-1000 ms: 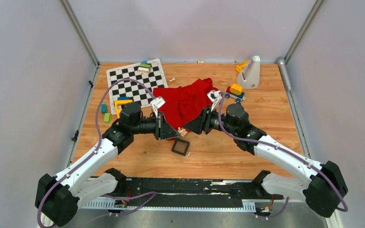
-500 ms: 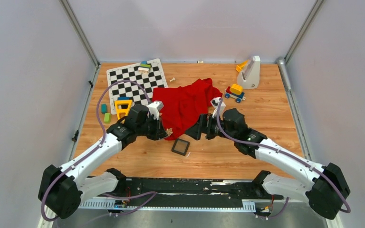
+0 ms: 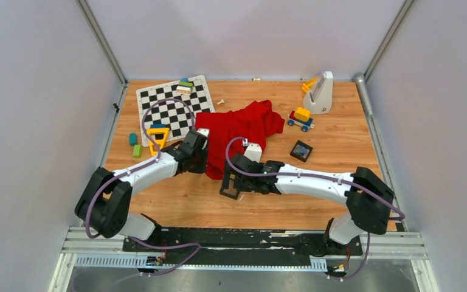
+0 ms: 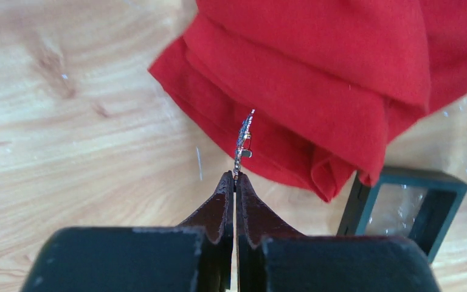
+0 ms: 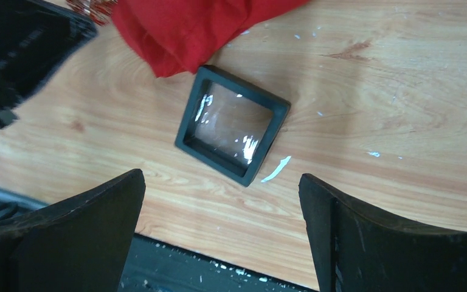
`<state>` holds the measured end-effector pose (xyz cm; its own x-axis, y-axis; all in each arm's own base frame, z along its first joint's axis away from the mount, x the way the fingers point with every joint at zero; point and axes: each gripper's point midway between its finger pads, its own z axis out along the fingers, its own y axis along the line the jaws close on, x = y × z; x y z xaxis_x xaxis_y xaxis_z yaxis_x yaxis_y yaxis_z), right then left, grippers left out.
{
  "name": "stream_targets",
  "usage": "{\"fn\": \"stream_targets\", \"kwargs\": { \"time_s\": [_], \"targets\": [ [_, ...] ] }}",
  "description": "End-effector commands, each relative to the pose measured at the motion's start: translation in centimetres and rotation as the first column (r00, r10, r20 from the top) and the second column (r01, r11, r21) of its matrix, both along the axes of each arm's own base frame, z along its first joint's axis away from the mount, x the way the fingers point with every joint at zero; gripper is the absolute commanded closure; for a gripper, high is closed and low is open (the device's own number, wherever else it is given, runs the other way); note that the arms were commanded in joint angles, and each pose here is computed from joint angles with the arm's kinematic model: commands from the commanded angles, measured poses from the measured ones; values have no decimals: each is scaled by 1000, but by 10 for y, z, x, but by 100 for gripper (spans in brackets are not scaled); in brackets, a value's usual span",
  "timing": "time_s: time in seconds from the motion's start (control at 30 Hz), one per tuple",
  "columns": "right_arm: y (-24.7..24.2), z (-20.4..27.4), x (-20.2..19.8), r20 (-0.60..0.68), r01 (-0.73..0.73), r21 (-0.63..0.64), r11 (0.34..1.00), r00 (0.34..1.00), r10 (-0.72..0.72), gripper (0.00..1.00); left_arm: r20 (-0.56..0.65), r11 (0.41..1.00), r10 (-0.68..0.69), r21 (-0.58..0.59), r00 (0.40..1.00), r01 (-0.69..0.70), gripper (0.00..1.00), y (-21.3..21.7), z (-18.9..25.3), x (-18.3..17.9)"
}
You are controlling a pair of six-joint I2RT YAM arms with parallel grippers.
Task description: Remove the brooch from the garment
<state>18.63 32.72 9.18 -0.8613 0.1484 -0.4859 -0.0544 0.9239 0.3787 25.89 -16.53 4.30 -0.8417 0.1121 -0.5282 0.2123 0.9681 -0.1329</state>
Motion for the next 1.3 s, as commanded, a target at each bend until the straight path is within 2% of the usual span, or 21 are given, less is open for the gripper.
{"fn": "stream_targets", "kwargs": {
  "time_s": [0.0,0.1,0.17,0.27,0.43,0.6,0.7,0.83,0.9,1.0,1.07,1.2,1.27],
  "targets": [
    [-6,-8,12,-1,92,-68,993,996,-93,0,110,999,-9,43,994,4,100,-7,20,37],
    [-11,-11,16,-17,113,-61,992,993,-114,0,79,997,-70,42,994,67,100,-16,20,32],
    [-19,-10,20,-18,127,-49,991,992,-128,0,85,994,-68,95,994,60,100,-13,20,28],
    [-38,-8,24,-12,151,-25,988,988,-151,0,151,978,-67,206,986,35,100,-5,31,26],
    [-65,3,28,16,132,86,988,991,-134,0,227,946,-155,316,961,78,100,-19,60,20],
    [-95,18,30,75,123,183,975,988,-139,0,266,895,-340,387,902,223,86,-50,79,18],
    [-114,24,33,114,141,202,969,979,-166,0,236,849,-396,462,888,256,84,-59,71,19],
    [-129,33,32,156,158,233,960,968,-197,1,181,786,-412,567,893,248,87,-69,58,28],
    [-134,36,31,165,164,246,955,964,-208,1,160,770,-425,581,891,263,93,-81,49,32],
    [-137,39,29,174,153,260,953,964,-202,1,143,785,-432,545,890,294,91,-99,44,33],
    [-135,40,26,176,127,261,957,969,-176,1,122,801,-445,497,887,333,82,-108,40,27],
    [-135,42,23,186,93,252,963,972,-143,0,101,839,-464,370,880,400,56,-112,47,1],
    [-135,43,22,188,83,254,964,973,-133,0,80,863,-454,290,888,415,18,-110,49,-17]
  ]
}}
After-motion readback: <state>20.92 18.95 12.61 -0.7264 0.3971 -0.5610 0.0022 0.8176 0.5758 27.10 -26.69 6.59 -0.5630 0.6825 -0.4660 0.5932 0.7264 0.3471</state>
